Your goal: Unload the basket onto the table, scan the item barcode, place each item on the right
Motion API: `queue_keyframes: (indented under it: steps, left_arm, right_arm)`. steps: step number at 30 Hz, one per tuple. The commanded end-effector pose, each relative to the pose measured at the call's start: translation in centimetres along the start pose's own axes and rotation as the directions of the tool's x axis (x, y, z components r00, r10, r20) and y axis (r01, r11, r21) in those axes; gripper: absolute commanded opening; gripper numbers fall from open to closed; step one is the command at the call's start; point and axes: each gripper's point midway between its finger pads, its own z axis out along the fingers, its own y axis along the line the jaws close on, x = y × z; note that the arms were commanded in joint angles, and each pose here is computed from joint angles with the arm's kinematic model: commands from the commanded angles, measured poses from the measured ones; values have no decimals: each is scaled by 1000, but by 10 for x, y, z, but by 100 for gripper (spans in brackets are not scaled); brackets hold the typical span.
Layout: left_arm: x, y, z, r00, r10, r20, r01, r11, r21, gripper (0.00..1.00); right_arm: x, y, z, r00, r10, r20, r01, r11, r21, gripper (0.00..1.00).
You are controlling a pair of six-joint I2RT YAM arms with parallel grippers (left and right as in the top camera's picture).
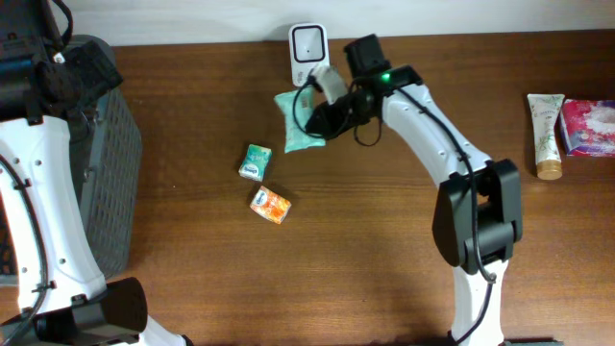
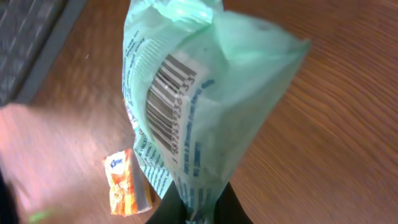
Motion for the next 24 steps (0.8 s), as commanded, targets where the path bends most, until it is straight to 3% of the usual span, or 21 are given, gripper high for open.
queue_keyframes:
  steps: [1, 5, 24]
  left_arm:
    - [-5, 3, -9, 999, -15, 28, 15, 1000, 2, 99]
    - [-5, 3, -9, 999, -15, 28, 15, 1000, 2, 99]
    - [-5, 3, -9, 999, -15, 28, 15, 1000, 2, 99]
  right_arm:
    - [-7, 6, -9, 981, -191, -27, 193, 976, 103, 4]
    - [-3, 14, -5, 965, -255, -61, 260, 959, 108, 4]
    - [-4, 17, -15, 966, -251, -67, 258, 957, 130, 4]
